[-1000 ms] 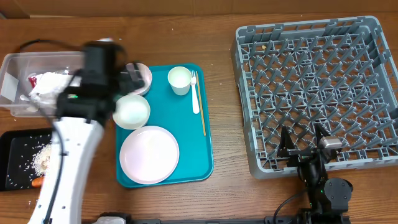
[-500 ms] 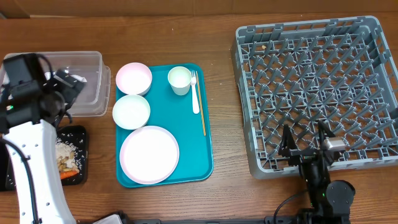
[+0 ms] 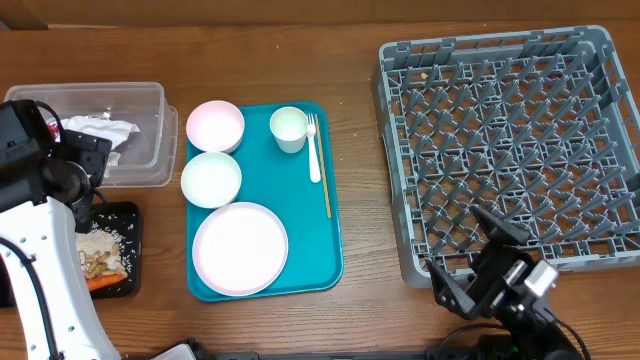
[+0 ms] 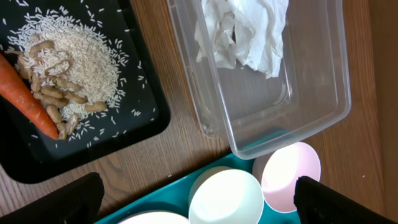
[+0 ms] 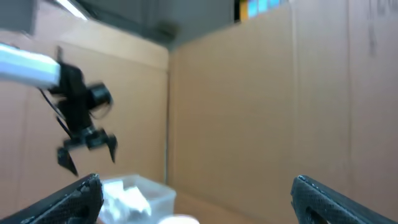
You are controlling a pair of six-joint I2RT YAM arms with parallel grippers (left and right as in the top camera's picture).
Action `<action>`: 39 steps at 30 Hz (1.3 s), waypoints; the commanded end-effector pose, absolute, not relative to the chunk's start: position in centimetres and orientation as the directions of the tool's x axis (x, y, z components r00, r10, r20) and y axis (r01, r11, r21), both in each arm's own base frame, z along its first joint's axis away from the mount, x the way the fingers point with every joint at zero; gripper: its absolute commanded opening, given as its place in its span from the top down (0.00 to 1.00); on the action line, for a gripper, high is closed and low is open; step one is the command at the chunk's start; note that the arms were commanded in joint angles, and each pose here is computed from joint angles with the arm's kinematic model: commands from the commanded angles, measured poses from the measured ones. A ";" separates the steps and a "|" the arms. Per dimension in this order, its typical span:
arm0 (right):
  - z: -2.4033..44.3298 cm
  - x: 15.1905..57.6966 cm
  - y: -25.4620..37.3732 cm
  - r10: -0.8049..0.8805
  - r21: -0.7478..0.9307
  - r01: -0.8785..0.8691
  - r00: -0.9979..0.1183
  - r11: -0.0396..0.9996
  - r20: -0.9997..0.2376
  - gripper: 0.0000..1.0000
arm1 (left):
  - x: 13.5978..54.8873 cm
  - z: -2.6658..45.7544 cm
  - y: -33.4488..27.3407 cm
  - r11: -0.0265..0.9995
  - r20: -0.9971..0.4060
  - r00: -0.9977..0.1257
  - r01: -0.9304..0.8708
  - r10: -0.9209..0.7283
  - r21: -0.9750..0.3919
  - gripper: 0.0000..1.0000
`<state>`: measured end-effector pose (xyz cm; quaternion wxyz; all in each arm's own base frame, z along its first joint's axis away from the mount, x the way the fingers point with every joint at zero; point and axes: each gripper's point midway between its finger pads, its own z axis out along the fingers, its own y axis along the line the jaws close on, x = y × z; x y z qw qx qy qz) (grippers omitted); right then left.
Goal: Sort waste into correct bins and load items into the dishwasher
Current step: 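Reach the right gripper to the white bowl on the teal tray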
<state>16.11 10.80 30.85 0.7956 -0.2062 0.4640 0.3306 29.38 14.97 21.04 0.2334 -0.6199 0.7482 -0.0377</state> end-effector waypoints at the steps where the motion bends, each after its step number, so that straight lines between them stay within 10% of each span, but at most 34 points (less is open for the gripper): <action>1: 33.1 15.2 10.3 0.413 0.034 -0.731 0.346 0.681 -0.842 0.00 | 29.6 21.1 14.8 0.209 -0.287 -0.104 -0.908 -0.952 -0.362 0.00; 9: 42.2 15.9 9.2 0.316 -0.019 -0.627 0.419 0.779 -0.851 0.00 | 29.6 21.1 14.8 0.209 -0.288 -0.104 -0.909 -0.952 -0.362 0.00; 20: 47.8 30.4 15.9 0.158 0.145 -0.840 -0.072 0.522 -0.985 0.00 | 29.6 21.1 14.8 0.209 -0.288 -0.104 -0.909 -0.952 -0.362 0.00; 30: 34.2 40.1 30.2 -0.205 0.133 -0.765 -0.328 0.630 -0.922 0.00 | 29.6 21.1 14.8 0.209 -0.288 -0.104 -0.909 -0.952 -0.362 0.00; 39: 23.8 40.5 37.6 -0.321 0.187 -0.805 -0.421 0.563 -0.848 0.00 | 29.6 21.1 14.8 0.209 -0.288 -0.104 -0.909 -0.952 -0.362 0.00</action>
